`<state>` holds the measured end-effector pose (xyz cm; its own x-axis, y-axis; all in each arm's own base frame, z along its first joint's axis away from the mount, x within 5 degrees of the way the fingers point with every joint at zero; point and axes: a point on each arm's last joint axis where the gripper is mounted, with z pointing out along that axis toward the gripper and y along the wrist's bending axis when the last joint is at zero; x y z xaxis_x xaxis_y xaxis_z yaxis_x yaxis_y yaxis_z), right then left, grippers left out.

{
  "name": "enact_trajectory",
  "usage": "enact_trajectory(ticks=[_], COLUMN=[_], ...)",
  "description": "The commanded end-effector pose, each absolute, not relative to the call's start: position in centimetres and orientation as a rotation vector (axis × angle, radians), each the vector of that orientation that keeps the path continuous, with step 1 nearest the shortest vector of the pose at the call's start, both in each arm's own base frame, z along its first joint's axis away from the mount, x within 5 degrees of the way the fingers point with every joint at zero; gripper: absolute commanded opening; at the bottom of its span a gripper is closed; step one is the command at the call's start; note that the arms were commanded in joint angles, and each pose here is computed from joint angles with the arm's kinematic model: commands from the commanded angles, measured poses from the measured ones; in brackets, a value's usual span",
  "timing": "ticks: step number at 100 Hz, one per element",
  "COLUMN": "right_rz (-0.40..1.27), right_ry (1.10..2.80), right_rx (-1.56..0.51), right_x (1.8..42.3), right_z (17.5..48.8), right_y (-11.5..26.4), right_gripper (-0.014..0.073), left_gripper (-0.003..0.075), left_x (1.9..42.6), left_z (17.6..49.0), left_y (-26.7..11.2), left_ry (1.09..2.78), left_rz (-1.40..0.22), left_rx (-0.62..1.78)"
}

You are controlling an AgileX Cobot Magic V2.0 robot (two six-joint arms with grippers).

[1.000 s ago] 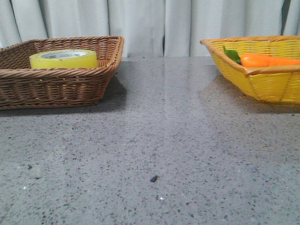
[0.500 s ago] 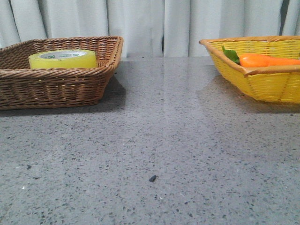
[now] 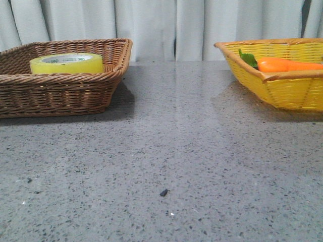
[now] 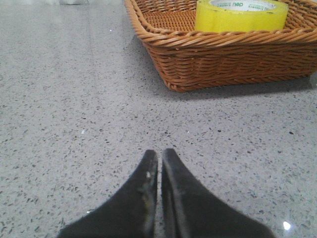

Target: Transfer tape with both arms

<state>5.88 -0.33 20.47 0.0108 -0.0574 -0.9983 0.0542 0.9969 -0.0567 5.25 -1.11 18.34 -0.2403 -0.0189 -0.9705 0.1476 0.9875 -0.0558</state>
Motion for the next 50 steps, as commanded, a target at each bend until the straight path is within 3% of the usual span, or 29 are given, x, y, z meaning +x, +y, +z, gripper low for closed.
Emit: enact_trajectory(ticks=[1,23,41,50], right_rz=[-0.097,-0.106,-0.116,-0.115], right_ry=[1.538,1.628,1.810,1.793], right_rx=[0.011,0.026,0.045,0.043], right_x=[5.8,5.5,5.2,5.3], right_z=[20.1,19.1,17.5,17.7], right_y=[-0.4,-0.5,-0.7,-0.7], right_gripper=[-0.0056,-0.0056,-0.0056,-0.0056], left_gripper=[-0.0021,-0.0021,-0.0021,-0.0021], left_x=[5.3,5.3,5.3,5.3], left_z=[18.6,18.6,18.6,18.6], left_y=[-1.0,-1.0,-1.0,-1.0], left_ry=[1.746,1.746,1.746,1.746], left_rz=[-0.169,-0.169,-0.169,-0.169], left_rx=[0.061,0.061,0.061,0.061])
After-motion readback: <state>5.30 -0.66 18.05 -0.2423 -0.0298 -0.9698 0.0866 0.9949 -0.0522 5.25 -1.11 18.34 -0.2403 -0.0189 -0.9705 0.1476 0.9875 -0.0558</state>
